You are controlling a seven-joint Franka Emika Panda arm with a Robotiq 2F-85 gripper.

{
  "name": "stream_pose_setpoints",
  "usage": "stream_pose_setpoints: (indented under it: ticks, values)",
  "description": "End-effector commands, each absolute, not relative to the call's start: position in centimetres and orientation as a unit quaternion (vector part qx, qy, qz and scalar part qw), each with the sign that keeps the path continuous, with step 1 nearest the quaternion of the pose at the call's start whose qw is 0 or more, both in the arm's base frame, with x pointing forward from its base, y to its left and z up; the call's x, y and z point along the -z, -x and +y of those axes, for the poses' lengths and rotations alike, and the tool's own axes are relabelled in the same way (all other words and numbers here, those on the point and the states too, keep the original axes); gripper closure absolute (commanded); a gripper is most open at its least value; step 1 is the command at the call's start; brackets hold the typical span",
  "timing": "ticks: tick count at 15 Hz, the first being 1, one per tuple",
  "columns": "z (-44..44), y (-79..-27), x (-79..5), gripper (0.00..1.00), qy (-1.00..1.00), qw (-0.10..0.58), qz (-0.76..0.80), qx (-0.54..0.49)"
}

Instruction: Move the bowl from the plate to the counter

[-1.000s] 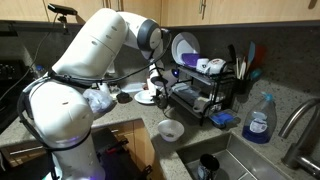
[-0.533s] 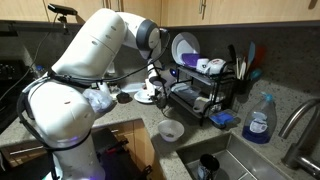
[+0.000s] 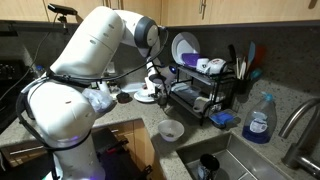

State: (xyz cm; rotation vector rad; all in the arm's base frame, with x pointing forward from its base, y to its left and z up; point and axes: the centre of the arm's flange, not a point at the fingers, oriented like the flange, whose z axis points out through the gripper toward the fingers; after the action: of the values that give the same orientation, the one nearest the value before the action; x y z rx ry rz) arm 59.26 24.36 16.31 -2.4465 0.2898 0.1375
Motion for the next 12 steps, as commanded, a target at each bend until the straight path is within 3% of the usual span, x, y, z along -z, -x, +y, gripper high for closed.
stream_pose_setpoints:
  ticks: [1, 12]
  values:
    - [24.7, -58.3, -18.3, 0.98, 0.945, 0.313, 0.080, -0.050]
    - [22.7, -57.4, -22.8, 0.98, 0.946, 0.317, 0.056, -0.028]
